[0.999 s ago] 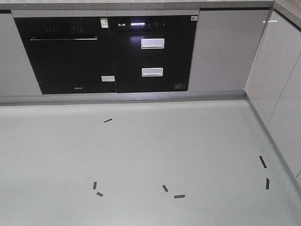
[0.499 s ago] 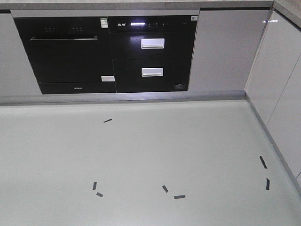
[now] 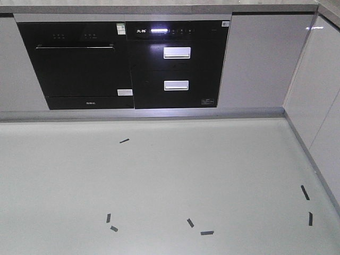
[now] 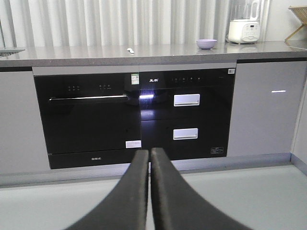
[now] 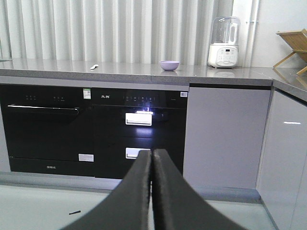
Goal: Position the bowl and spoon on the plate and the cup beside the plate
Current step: 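Drive the base toward the counter holding the spoon and bowl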
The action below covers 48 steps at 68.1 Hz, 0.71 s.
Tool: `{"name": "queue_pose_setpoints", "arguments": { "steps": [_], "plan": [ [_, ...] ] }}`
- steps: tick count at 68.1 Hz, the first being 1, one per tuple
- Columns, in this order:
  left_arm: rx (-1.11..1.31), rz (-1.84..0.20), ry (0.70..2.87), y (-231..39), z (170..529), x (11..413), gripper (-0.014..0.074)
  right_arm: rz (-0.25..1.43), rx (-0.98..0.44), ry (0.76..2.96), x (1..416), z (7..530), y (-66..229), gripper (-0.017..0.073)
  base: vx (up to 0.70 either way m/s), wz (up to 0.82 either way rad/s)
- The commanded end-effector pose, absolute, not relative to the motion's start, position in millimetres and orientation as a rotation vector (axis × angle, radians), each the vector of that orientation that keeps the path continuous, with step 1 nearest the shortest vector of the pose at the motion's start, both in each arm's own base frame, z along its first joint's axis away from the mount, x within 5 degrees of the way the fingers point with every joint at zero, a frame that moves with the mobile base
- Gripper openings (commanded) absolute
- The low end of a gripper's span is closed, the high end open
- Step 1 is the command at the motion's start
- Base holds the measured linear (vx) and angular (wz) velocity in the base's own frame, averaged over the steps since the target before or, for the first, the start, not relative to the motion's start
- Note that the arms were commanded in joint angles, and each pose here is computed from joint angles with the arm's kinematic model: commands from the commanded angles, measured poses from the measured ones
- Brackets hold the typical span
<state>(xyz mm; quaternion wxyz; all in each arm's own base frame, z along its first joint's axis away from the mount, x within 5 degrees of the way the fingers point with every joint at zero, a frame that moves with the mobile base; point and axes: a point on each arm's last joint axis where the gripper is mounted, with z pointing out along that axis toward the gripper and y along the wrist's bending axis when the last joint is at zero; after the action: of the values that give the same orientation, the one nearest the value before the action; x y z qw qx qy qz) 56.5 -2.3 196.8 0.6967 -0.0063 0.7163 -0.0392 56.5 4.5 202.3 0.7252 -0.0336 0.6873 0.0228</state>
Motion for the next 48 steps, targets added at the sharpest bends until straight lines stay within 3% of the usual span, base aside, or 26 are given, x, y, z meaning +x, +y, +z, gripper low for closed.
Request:
{"name": "queue_pose_setpoints", "arguments": {
  "steps": [1, 48],
  "plan": [
    [-0.006, -0.108, 1.483, -3.3, 211.2, 54.2, -0.0006, 0.046, -0.067, 1.437, 55.6, 207.2, 4.2, -0.0003, 0.17, 0.07],
    [-0.007, -0.107, 1.483, -3.2, 211.2, 54.2, -0.0006, 0.046, -0.067, 1.437, 55.6, 207.2, 4.2, -0.0003, 0.18, -0.02]
  ]
}}
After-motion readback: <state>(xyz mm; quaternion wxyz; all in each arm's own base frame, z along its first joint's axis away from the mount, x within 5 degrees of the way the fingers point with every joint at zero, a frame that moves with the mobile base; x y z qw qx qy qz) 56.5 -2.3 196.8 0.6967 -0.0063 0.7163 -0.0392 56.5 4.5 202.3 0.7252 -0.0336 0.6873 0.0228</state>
